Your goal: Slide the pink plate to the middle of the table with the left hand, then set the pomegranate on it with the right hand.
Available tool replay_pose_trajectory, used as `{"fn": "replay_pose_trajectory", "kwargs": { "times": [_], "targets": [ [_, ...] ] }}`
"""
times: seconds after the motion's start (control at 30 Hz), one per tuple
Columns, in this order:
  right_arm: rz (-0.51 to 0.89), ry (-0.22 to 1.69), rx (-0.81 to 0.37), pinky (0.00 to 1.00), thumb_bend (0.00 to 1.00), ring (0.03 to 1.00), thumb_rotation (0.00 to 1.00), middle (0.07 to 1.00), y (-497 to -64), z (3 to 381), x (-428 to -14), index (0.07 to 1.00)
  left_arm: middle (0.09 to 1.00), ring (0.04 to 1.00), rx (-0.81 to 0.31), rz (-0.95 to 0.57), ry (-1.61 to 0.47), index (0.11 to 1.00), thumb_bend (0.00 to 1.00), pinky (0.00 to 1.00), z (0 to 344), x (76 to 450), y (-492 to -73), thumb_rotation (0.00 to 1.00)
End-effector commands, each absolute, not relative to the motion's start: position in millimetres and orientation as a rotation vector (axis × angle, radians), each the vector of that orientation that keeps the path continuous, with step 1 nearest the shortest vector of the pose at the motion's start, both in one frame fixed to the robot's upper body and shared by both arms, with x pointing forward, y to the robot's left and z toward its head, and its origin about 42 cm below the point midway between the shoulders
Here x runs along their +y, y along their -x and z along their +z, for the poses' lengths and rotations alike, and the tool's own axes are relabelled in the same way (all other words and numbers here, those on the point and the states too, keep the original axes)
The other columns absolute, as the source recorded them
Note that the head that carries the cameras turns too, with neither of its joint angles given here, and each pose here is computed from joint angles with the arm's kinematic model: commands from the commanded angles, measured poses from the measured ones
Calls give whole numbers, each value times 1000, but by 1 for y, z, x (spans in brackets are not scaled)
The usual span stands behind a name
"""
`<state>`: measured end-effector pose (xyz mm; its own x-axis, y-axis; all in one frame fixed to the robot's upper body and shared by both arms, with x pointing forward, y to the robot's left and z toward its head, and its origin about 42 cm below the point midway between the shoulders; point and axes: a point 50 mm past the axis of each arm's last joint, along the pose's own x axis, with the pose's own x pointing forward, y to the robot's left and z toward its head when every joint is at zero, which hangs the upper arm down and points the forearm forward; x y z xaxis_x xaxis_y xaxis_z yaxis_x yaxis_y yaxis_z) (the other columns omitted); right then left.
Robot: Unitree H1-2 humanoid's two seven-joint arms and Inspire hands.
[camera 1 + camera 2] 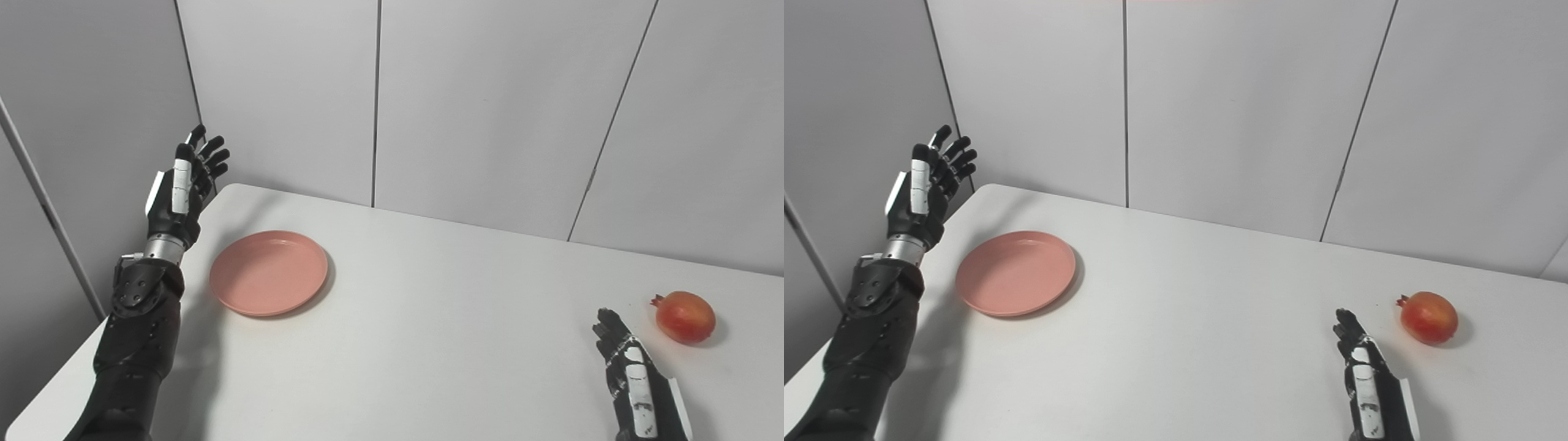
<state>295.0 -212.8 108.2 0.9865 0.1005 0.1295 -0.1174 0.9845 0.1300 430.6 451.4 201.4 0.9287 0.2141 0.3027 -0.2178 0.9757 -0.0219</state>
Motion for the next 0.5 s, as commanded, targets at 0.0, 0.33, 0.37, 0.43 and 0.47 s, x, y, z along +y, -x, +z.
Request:
{"fn": "replay_pose_trajectory", "kwargs": {
  "times": [0.0, 0.33, 0.37, 0.43, 0.47],
  "targets": [
    [100, -138, -25, 987, 806, 936, 877, 922, -277, 82, -217, 832, 926, 902, -420, 227, -71, 974, 1000, 914, 240, 458, -444, 965],
    [103, -147, -33, 977, 799, 929, 879, 918, -276, 87, -214, 819, 928, 927, -322, 284, -51, 1000, 1000, 954, 201, 470, -433, 956],
    [102, -146, -35, 974, 797, 928, 879, 917, -275, 87, -215, 820, 925, 925, -309, 289, -51, 999, 1000, 958, 197, 472, -432, 957],
    [99, -146, -36, 970, 798, 926, 877, 914, -274, 89, -215, 822, 931, 928, -294, 297, -52, 1000, 1000, 967, 192, 473, -430, 956],
    [100, -147, -33, 970, 798, 926, 877, 914, -274, 89, -216, 822, 932, 928, -281, 300, -46, 1000, 1000, 967, 188, 474, -429, 955]
  ]
}}
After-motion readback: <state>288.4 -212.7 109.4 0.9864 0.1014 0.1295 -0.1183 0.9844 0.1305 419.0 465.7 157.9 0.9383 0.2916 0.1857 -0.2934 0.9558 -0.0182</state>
